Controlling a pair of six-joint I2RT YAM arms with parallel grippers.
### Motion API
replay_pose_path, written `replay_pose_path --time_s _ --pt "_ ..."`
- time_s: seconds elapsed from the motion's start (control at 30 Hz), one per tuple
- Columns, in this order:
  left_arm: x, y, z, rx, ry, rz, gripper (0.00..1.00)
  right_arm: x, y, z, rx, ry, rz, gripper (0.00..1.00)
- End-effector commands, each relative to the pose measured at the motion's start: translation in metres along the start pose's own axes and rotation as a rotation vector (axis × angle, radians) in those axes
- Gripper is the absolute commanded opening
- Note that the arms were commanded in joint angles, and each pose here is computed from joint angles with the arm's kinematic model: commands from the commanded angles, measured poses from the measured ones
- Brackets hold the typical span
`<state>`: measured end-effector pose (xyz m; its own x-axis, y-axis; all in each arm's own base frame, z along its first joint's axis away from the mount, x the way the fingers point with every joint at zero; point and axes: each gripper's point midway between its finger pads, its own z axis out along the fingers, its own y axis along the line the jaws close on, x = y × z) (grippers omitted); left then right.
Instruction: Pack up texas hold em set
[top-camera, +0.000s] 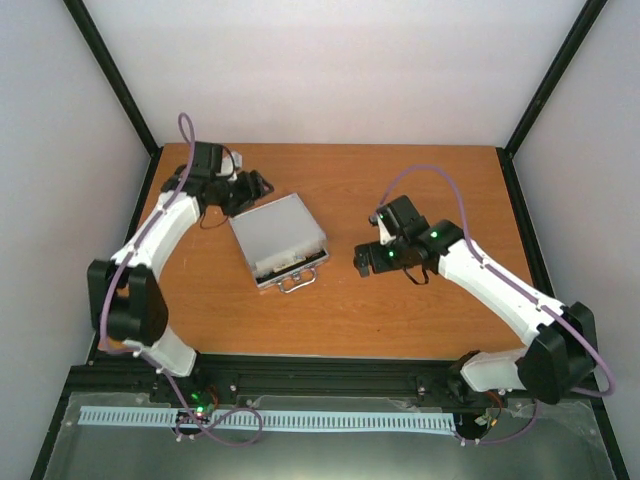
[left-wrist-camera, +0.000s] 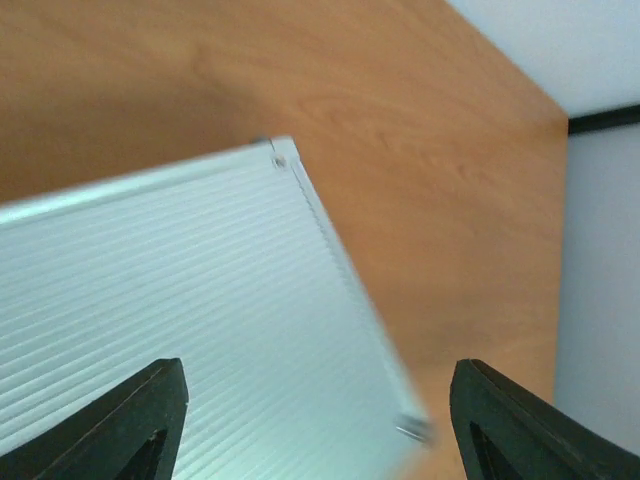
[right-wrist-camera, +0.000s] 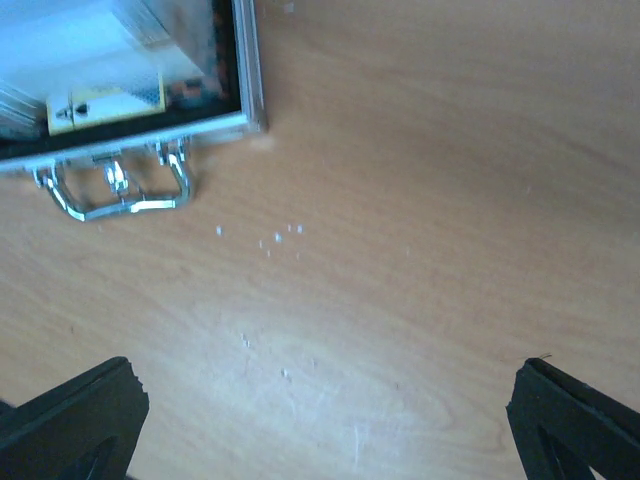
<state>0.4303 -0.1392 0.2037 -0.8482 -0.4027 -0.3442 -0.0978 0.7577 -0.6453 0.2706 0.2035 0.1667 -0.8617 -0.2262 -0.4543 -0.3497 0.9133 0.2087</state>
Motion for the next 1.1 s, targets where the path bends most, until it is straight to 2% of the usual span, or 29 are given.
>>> replay_pose_path --time_s 0.0,0.23,0.37,0.47,0.73,1.07 --pt "0.033 -0.033 -0.035 0.113 -0.025 0.01 0.76 0.03 0.002 0.001 -0.061 0.031 0.027 1.0" --pt "0.055 -0.045 -0.06 0.193 -0.014 0.057 0.79 0.039 0.042 0.007 -0.32 0.052 -0.015 1.0" --pt "0.07 -0.043 -0.049 0.278 0.007 0.057 0.8 0.028 0.073 0.004 -0.498 0.033 -0.066 1.0" --pt "0.081 -0.028 -0.03 0.289 0.032 0.016 0.87 0.021 0.086 0.012 -0.575 0.046 -0.077 1.0" --pt "0.092 -0.004 0.011 0.277 0.108 -0.011 0.99 0.018 0.114 0.051 -0.62 0.127 -0.146 1.0" --pt "0.111 0.04 0.059 0.173 0.223 -0.086 1.0 0.025 0.147 0.098 -0.693 0.21 -0.167 1.0"
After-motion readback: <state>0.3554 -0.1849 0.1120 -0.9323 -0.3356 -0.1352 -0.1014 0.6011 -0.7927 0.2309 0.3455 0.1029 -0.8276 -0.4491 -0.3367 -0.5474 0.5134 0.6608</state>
